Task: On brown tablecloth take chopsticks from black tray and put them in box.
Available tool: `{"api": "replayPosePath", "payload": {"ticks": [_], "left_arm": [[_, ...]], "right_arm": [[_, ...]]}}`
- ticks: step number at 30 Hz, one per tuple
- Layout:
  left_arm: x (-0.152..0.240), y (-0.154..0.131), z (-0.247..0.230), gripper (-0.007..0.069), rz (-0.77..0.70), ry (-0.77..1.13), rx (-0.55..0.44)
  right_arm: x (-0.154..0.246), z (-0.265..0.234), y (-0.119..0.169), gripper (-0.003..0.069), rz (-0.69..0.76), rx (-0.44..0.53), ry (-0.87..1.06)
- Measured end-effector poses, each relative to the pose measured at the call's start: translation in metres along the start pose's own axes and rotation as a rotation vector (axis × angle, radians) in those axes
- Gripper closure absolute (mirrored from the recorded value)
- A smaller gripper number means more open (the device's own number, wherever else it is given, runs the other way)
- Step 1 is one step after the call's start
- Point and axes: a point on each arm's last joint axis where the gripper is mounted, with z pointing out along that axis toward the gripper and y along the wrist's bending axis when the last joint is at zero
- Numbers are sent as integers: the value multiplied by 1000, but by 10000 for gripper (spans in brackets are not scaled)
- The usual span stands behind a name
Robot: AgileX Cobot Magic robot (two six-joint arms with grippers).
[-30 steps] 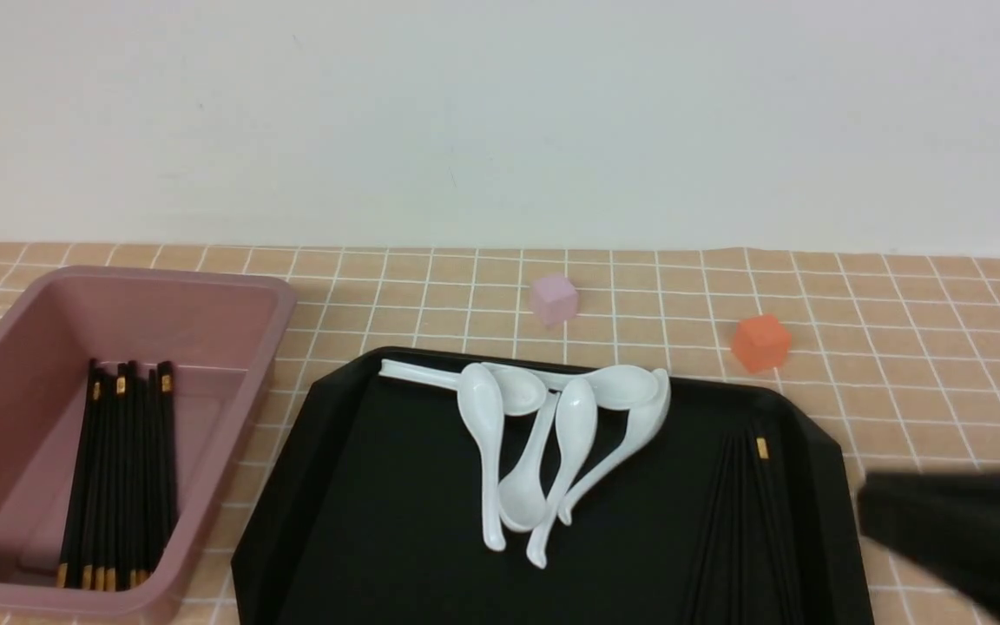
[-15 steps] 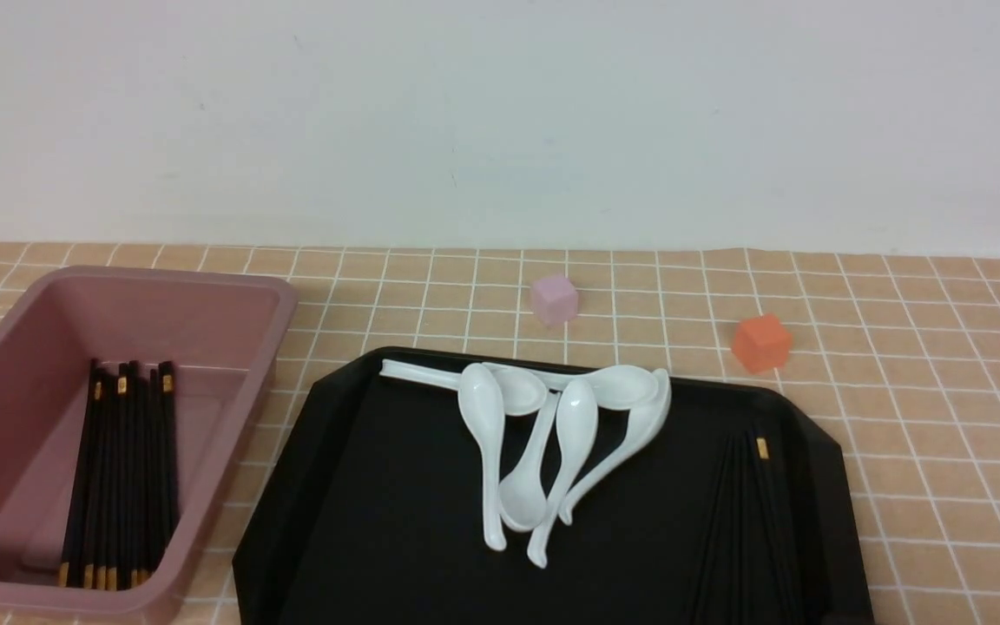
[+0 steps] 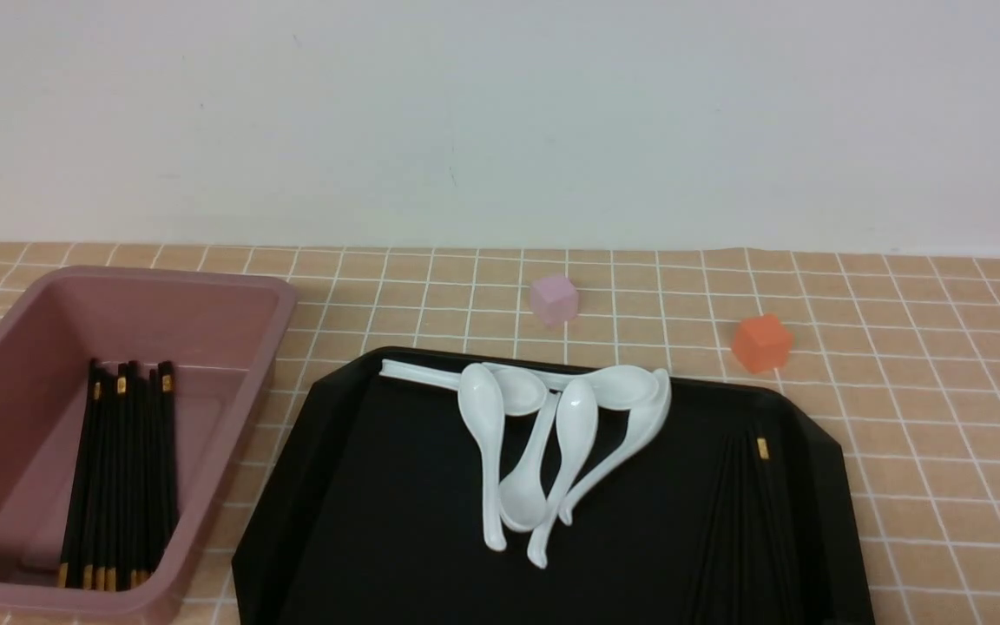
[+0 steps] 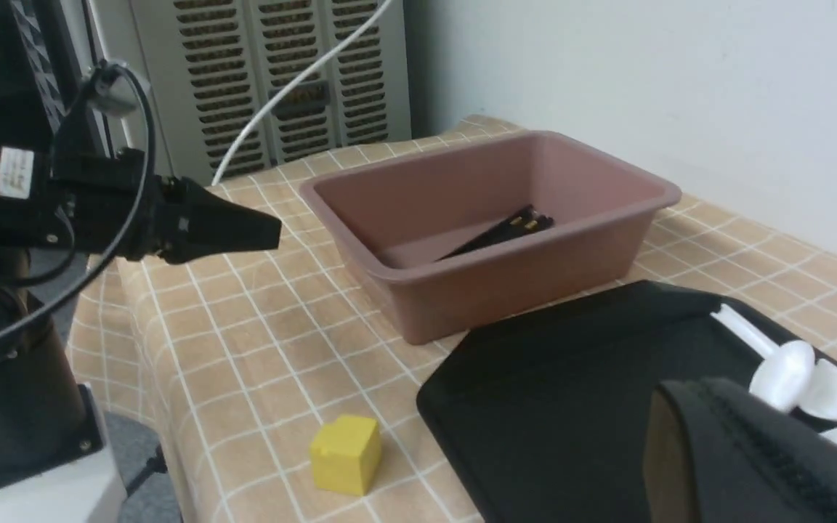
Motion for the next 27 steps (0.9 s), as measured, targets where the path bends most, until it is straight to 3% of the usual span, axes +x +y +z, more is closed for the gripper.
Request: {"api": "replayPosePath", "payload": {"ticks": [5,11,18,27], "left_arm": [[0,0,0,407,0,0,0],[0,0,0,405,0,0,0],[0,0,0,404,0,0,0],[0,0,0,393,0,0,0]], "right_arm": [[6,-10,-9,645,18,92,42],[36,-37,-34,638,-27,416,80],[78,-61,-45,634,-37,728,44],[94,-70,-50,620,51,905,141]]}}
